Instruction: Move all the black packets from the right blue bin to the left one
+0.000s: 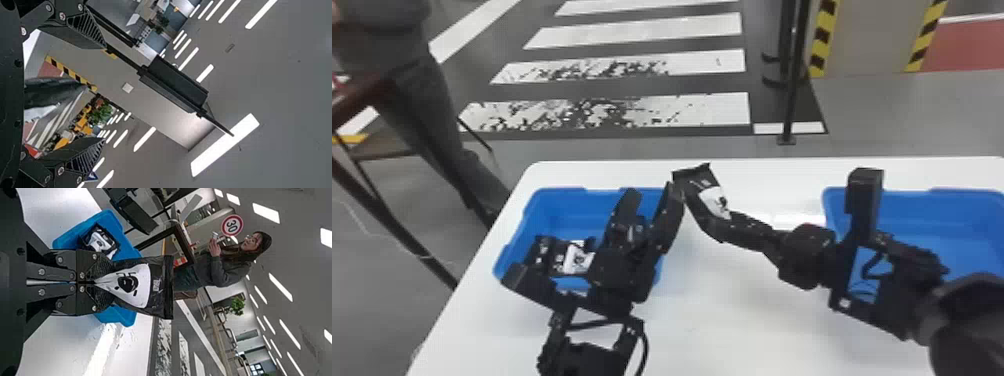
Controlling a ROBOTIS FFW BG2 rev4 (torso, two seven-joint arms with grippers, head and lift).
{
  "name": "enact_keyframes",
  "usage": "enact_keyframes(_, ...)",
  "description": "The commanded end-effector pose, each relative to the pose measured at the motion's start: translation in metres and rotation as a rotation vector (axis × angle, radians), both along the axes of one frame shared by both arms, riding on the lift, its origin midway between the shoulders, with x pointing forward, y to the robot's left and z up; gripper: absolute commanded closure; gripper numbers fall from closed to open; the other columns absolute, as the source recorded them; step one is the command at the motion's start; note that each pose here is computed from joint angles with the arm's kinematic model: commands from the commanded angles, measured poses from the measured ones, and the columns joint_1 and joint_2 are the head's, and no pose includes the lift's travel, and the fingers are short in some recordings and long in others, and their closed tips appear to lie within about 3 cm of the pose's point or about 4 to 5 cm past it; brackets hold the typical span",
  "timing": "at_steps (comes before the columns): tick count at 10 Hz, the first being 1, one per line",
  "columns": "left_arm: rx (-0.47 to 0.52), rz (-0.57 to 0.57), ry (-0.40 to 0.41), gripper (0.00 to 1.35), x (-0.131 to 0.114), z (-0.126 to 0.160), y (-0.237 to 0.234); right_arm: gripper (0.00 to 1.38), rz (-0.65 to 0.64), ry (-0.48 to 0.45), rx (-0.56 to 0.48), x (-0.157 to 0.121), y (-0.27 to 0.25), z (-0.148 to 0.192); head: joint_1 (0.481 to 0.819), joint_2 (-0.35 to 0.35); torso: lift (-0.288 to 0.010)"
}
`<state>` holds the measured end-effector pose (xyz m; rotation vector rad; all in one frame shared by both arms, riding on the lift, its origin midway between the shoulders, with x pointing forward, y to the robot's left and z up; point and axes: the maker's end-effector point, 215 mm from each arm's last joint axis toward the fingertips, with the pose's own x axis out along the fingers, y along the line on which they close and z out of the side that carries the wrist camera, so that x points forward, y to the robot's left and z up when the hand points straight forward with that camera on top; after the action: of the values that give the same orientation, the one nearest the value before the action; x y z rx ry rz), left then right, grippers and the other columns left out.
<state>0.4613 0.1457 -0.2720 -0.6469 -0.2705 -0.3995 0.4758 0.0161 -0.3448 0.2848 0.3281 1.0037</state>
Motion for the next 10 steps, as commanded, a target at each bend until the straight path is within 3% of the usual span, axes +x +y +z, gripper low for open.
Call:
enact_keyframes(1, 0.027, -0.024, -0.006, 0.22, 0.001, 0.004, -0.011, 1.27, 0.05, 0.011, 0.014, -0.011, 0.022, 0.001, 0.695, 0.19, -0.14)
enact_keyframes(3, 0.032, -0.029, 0.019, 0.22, 0.0, -0.004, -0.012, 1.27, 0.079, 0.013, 0.025, -0.015, 0.036, 0.004, 0.695, 0.206, -0.14)
enact_keyframes(7, 0.15, 0.009, 0.044, 0.22, 0.002, -0.02, 0.0, 1.27, 0.076, 0.033, 0.036, -0.013, 0.035, 0.001, 0.695, 0.23, -0.14)
enact_keyframes(10, 0.181, 0.003, 0.07, 0.22, 0.003, -0.032, -0.001, 1.27, 0.139, 0.064, 0.066, -0.035, 0.063, 0.002, 0.695, 0.249, -0.14)
